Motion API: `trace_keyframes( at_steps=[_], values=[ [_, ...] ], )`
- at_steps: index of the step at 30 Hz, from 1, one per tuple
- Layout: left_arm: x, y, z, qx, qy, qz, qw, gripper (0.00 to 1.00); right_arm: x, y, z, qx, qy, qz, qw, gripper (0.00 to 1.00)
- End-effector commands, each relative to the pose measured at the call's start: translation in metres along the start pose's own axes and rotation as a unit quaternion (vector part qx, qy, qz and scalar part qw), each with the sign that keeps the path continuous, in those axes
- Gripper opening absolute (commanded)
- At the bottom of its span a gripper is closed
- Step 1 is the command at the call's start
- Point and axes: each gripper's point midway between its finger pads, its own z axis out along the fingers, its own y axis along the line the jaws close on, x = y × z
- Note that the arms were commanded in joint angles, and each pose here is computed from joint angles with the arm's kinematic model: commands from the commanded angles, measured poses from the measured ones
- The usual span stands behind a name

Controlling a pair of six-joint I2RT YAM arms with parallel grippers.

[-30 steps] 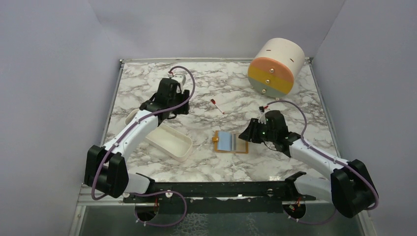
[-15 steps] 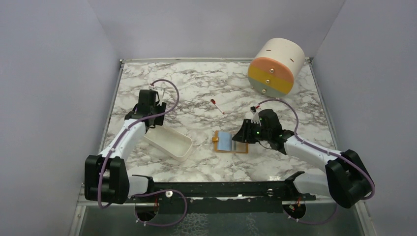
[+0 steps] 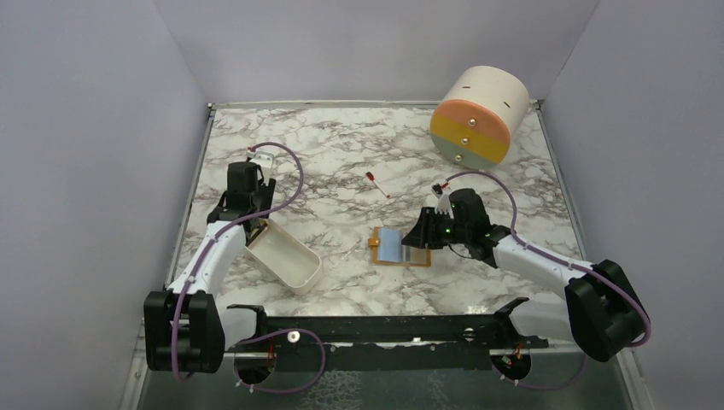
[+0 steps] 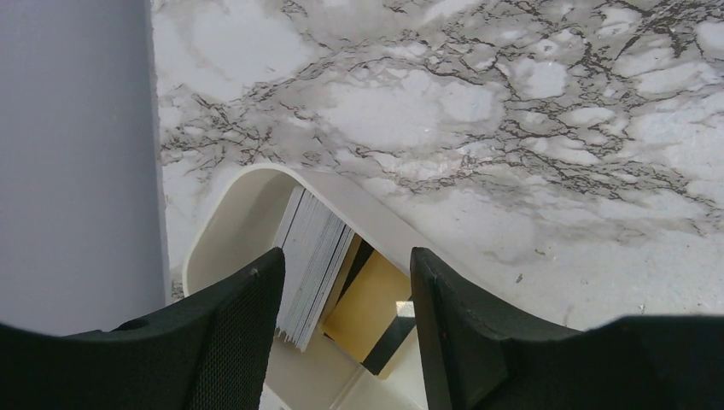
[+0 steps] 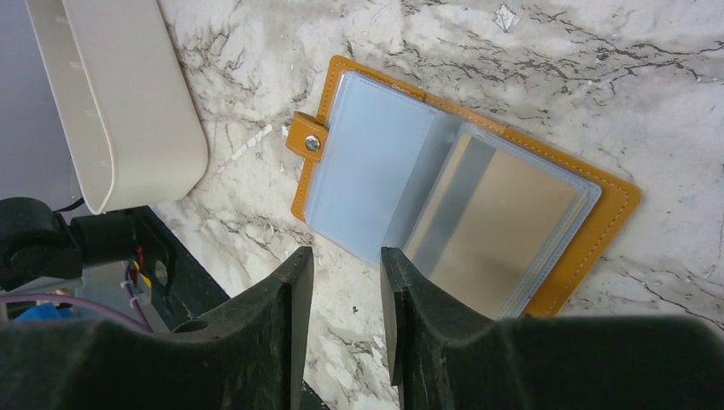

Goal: Put the credit cards into the card holder
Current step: Adjust the storage box at the center of the board.

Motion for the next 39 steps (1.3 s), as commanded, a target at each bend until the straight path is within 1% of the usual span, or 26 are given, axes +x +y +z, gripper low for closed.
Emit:
trace_keyframes(
  at_steps=[1,4,6,9,12,15,19,25,28,31,36,39],
  values=[
    [-0.003,0.019,-0.006,-0.041,-0.003,-0.001,0.999,0.58,-0.006,0.014,0.000,-0.029,-0.008,-0.023,0.999,0.36],
    [0.013,0.029,-0.005,-0.071,0.025,0.007,0.997,0.58,-0.007,0.015,-0.001,-0.034,-0.010,-0.024,0.999,0.36],
    [0.019,0.034,-0.003,-0.085,0.032,0.014,0.996,0.58,-0.007,0.016,-0.001,-0.036,-0.009,-0.026,0.999,0.36],
    [0.026,0.037,0.004,-0.088,0.040,0.023,0.995,0.56,-0.007,0.017,-0.002,-0.039,-0.007,-0.027,0.999,0.36],
    [0.033,0.034,0.013,-0.080,0.045,0.035,0.995,0.56,-0.006,0.019,-0.003,-0.042,-0.007,-0.029,0.999,0.36],
    [0.032,0.032,0.018,-0.070,0.047,0.050,0.995,0.57,-0.006,0.019,-0.003,-0.042,-0.008,-0.028,0.999,0.36],
    [0.033,0.038,0.023,-0.087,0.052,0.063,0.993,0.59,-0.005,0.019,-0.004,-0.044,-0.009,-0.027,0.999,0.36],
    [0.033,0.042,0.029,-0.097,0.065,0.080,0.990,0.57,-0.002,0.017,-0.005,-0.043,-0.008,-0.029,0.999,0.36],
    [0.032,0.043,0.030,-0.101,0.060,0.080,0.990,0.57,-0.003,0.017,-0.005,-0.041,-0.009,-0.029,0.999,0.36],
    [0.032,0.046,0.033,-0.105,0.062,0.084,0.989,0.55,-0.002,0.017,-0.007,-0.041,-0.013,-0.028,0.999,0.36],
    [0.022,0.053,0.036,-0.119,0.052,0.085,0.988,0.53,-0.003,0.017,-0.007,-0.039,-0.012,-0.029,0.999,0.36],
    [0.023,0.053,0.038,-0.117,0.058,0.087,0.988,0.53,-0.004,0.017,-0.007,-0.038,-0.014,-0.028,0.999,0.36]
  ],
)
